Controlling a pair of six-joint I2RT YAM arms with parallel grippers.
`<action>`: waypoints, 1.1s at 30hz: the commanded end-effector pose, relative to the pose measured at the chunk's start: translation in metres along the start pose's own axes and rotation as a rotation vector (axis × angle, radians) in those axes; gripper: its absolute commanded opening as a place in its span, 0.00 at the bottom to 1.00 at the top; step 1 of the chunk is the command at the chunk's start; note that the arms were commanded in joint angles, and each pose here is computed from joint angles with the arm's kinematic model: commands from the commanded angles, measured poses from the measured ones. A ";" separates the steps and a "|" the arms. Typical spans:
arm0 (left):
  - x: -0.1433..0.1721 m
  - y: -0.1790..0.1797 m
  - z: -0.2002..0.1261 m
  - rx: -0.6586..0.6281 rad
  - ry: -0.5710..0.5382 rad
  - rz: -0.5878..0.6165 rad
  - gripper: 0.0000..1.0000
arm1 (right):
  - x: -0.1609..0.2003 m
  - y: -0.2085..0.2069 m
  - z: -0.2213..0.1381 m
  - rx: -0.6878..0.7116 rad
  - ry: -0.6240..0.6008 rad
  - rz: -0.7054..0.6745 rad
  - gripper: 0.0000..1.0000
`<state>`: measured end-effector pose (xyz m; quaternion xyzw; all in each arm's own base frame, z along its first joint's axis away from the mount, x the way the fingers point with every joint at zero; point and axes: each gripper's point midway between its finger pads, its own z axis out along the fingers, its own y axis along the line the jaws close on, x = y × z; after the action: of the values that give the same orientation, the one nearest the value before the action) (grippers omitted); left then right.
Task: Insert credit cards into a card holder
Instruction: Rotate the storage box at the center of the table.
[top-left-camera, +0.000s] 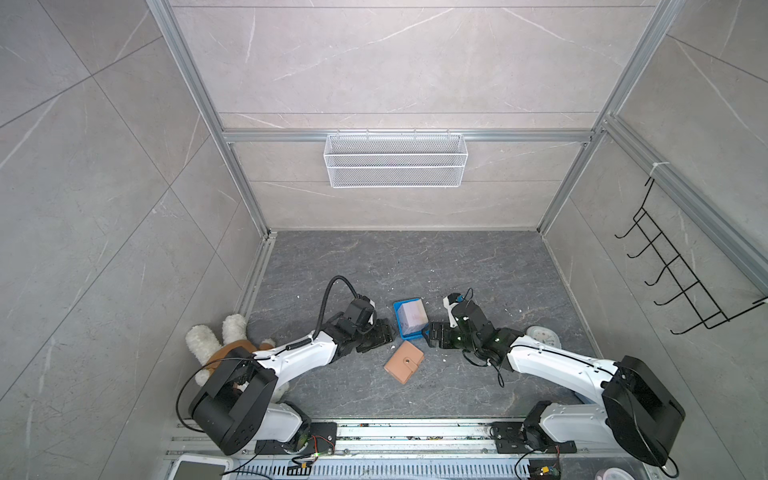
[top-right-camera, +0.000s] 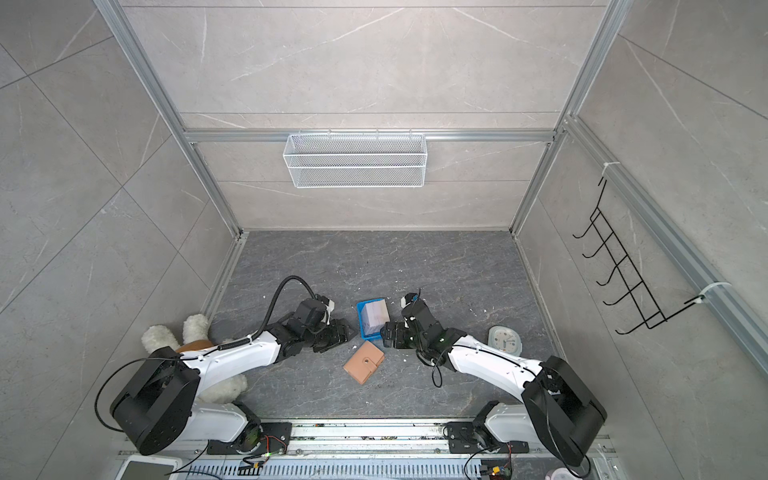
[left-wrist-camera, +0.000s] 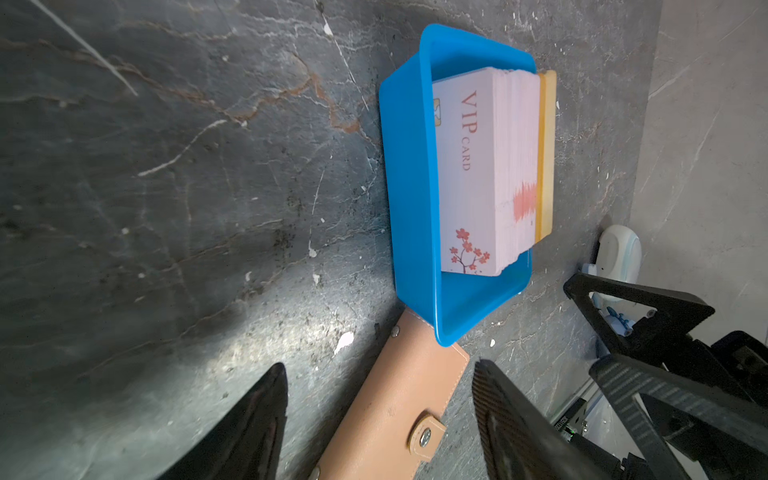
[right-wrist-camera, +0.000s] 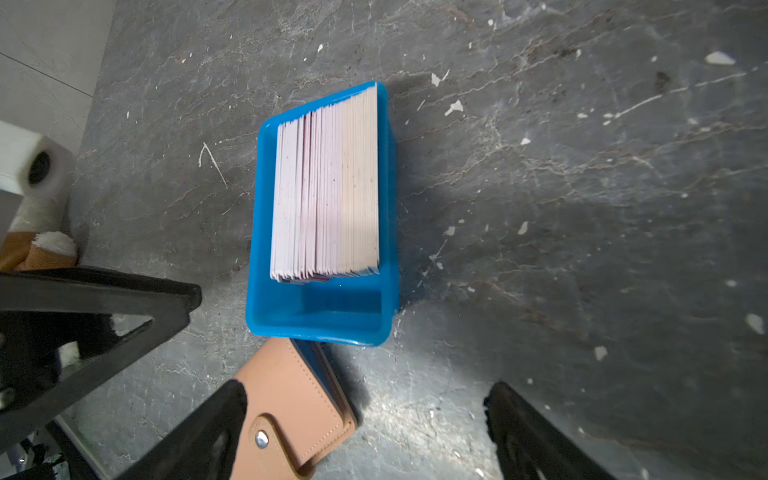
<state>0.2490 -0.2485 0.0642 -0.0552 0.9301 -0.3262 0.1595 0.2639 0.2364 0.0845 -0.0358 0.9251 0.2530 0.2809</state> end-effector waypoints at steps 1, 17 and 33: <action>-0.015 -0.022 0.004 0.072 -0.037 0.006 0.72 | -0.014 0.015 0.003 -0.045 -0.034 0.022 0.92; -0.035 -0.026 0.019 0.120 -0.046 -0.041 0.67 | -0.021 0.018 0.025 -0.030 -0.026 0.016 0.92; -0.038 -0.025 0.025 0.153 -0.051 -0.085 0.66 | -0.022 0.030 0.032 -0.086 -0.007 -0.006 0.97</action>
<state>0.2881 -0.2674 0.0640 -0.0929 0.9048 -0.3789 0.1710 0.2892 0.2623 0.0794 -0.0438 0.9194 0.2658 0.2865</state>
